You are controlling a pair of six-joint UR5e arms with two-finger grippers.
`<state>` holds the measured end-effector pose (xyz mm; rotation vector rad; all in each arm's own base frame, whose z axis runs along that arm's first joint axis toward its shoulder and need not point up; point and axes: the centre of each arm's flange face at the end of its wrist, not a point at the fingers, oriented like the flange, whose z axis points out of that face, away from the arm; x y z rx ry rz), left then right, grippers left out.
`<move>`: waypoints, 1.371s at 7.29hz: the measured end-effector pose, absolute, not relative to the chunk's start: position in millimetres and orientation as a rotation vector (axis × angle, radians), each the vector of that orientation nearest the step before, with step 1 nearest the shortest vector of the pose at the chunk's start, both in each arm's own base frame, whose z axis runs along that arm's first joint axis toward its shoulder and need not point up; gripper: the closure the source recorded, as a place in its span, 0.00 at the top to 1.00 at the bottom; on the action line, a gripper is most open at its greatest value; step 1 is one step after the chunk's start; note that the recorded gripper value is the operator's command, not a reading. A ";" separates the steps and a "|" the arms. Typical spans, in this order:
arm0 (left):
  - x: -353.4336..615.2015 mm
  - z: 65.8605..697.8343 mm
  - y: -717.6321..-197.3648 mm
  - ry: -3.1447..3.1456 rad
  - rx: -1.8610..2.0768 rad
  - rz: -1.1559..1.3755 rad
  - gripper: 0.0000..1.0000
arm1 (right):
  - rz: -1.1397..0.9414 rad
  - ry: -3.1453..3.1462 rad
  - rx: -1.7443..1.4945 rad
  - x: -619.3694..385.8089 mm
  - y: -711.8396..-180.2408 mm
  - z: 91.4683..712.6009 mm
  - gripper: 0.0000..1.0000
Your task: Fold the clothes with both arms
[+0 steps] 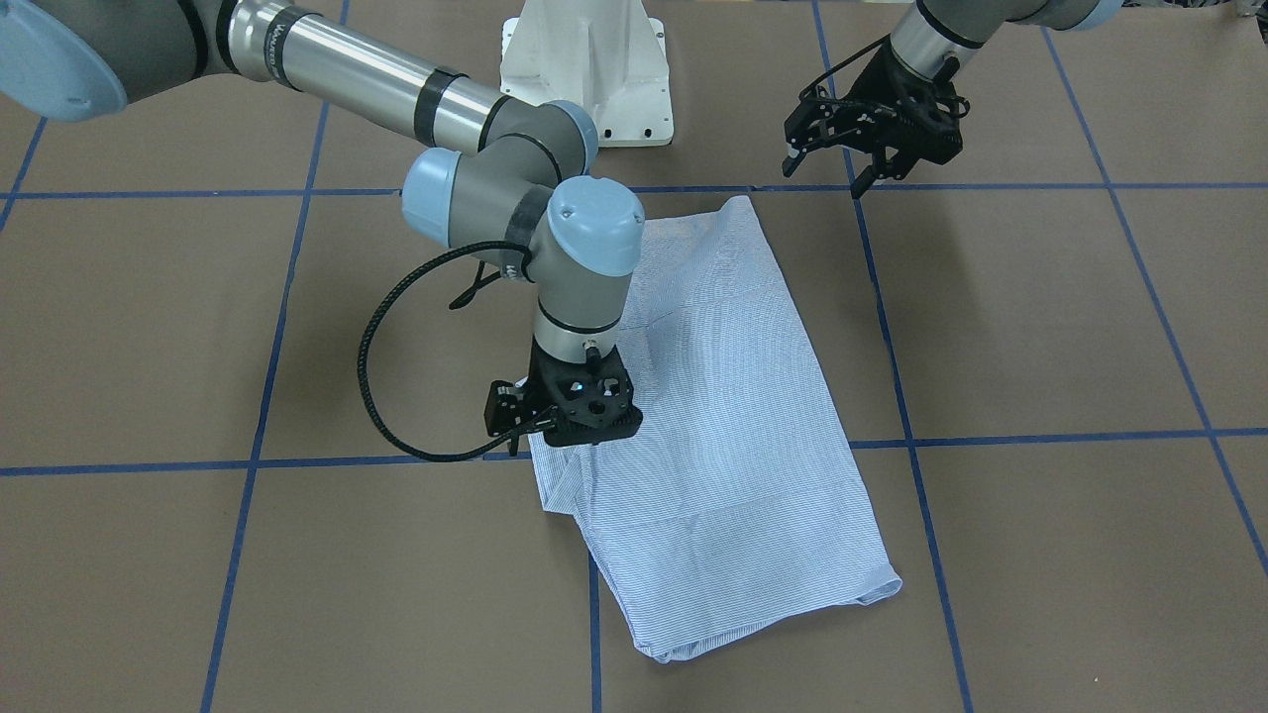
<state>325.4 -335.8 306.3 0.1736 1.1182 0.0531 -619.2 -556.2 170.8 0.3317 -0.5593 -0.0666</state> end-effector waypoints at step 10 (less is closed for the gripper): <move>331.5 303.0 -335.3 1.132 0.130 -0.008 1.00 | -0.167 -0.493 0.256 -521.1 -515.9 217.4 1.00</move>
